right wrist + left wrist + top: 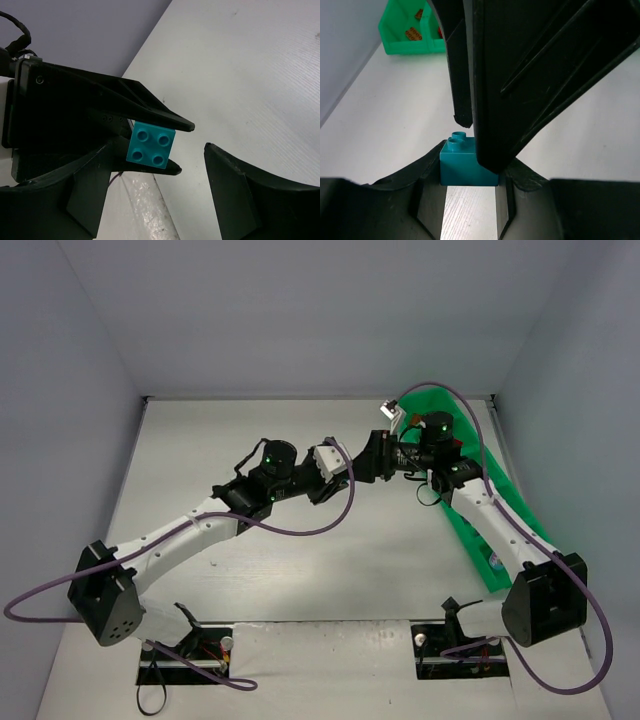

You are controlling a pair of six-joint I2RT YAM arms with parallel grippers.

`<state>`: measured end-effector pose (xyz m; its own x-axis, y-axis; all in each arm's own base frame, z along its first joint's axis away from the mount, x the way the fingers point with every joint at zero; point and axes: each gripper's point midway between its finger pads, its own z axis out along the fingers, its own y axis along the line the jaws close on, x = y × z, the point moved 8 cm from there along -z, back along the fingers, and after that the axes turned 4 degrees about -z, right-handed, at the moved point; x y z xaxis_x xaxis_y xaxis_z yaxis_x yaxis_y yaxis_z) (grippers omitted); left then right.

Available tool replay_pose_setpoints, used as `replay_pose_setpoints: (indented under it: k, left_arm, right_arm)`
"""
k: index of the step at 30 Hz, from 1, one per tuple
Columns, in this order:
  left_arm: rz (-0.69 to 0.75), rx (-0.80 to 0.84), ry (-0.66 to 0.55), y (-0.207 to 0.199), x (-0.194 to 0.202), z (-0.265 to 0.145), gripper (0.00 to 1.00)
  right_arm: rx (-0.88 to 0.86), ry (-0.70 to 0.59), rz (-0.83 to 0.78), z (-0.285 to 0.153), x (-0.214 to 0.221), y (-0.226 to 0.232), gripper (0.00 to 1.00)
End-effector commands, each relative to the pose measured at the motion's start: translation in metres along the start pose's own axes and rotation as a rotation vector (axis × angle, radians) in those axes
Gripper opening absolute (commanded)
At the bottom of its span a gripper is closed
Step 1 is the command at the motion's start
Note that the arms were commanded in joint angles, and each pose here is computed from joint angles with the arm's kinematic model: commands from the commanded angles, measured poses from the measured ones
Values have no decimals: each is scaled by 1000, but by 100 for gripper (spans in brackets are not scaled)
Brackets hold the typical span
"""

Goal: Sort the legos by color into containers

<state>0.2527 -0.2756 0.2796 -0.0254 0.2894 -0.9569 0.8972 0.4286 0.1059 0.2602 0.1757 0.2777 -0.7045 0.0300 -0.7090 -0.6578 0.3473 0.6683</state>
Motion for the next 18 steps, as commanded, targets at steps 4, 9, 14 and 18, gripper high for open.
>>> replay_pose_setpoints:
  k: [4, 9, 14, 18]
  left_arm:
    - [56, -16, -119, 6, -37, 1, 2]
    - [61, -15, -127, 4, -40, 1, 3]
    - [64, -17, -128, 4, -40, 0, 3]
    - [66, -25, -126, 5, -39, 1, 3]
  right_arm:
    - [-54, -47, -101, 2, -11, 21, 67]
    - [-44, -34, -85, 7, -6, 16, 64]
    - [-52, -16, -78, 12, -2, 14, 49]
    - [-50, -13, -77, 13, 0, 13, 34]
